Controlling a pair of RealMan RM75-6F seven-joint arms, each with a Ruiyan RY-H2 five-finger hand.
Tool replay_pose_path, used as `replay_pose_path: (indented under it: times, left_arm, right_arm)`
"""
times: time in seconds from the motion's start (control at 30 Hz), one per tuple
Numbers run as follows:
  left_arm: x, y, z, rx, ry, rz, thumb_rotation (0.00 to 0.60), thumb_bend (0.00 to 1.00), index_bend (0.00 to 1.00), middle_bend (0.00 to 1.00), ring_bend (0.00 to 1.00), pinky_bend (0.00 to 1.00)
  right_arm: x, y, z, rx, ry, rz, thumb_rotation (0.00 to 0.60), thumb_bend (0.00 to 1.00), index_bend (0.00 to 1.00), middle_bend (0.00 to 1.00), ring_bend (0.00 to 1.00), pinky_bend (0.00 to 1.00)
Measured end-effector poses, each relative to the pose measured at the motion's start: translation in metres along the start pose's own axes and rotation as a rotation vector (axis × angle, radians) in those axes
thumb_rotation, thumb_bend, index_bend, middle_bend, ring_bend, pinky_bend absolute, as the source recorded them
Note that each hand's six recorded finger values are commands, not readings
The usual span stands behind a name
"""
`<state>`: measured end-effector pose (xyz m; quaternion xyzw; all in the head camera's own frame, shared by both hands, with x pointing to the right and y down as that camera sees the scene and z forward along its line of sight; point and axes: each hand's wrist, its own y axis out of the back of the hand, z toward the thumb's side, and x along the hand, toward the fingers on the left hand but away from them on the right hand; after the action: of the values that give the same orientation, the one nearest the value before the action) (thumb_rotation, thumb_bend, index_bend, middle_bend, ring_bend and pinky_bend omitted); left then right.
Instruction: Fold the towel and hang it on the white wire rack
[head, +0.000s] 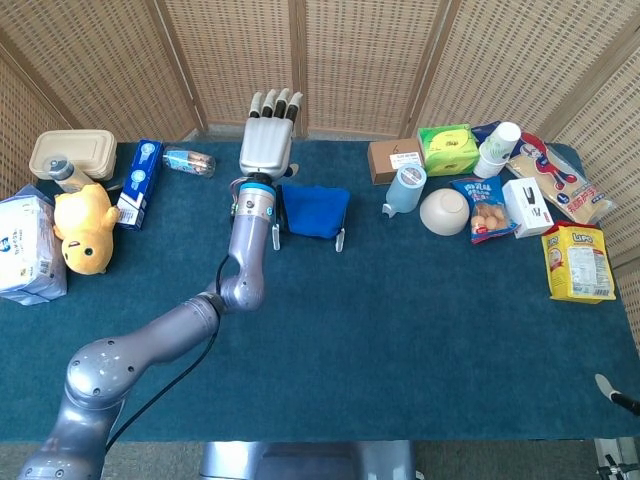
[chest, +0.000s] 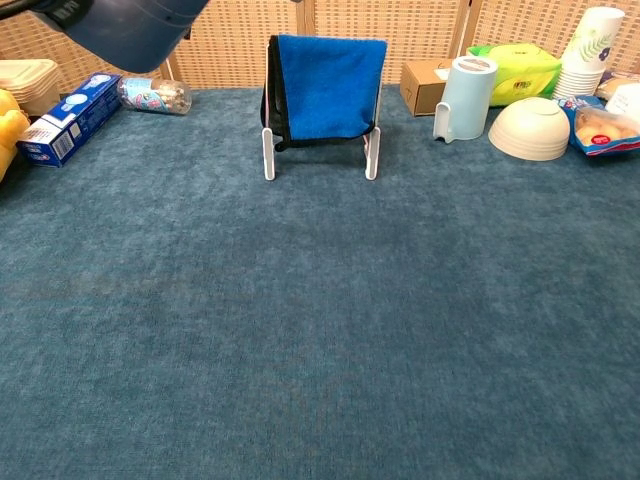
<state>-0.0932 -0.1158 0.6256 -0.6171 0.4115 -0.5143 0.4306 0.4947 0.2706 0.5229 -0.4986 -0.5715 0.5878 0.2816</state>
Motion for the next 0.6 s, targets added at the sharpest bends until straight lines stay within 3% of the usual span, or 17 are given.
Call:
replay_pose_path:
  times: [0.3,0.6]
  left_arm:
    - [-0.024,0.008,-0.011,-0.091,-0.070,-0.019,0.600,0.20,0.02,0.00,0.00,0.00]
    - [-0.087,0.017,-0.053,-0.166,-0.142,-0.082,0.600,0.20,0.05,0.02,0.00,0.00]
  right_arm:
    - [-0.010,0.005,0.010,0.018,0.032,-0.002,0.600,0.09,0.00,0.03,0.00,0.00]
    - [-0.025,0.005,0.029,0.036,0.085,0.022,0.600,0.09,0.00,0.02,0.00,0.00]
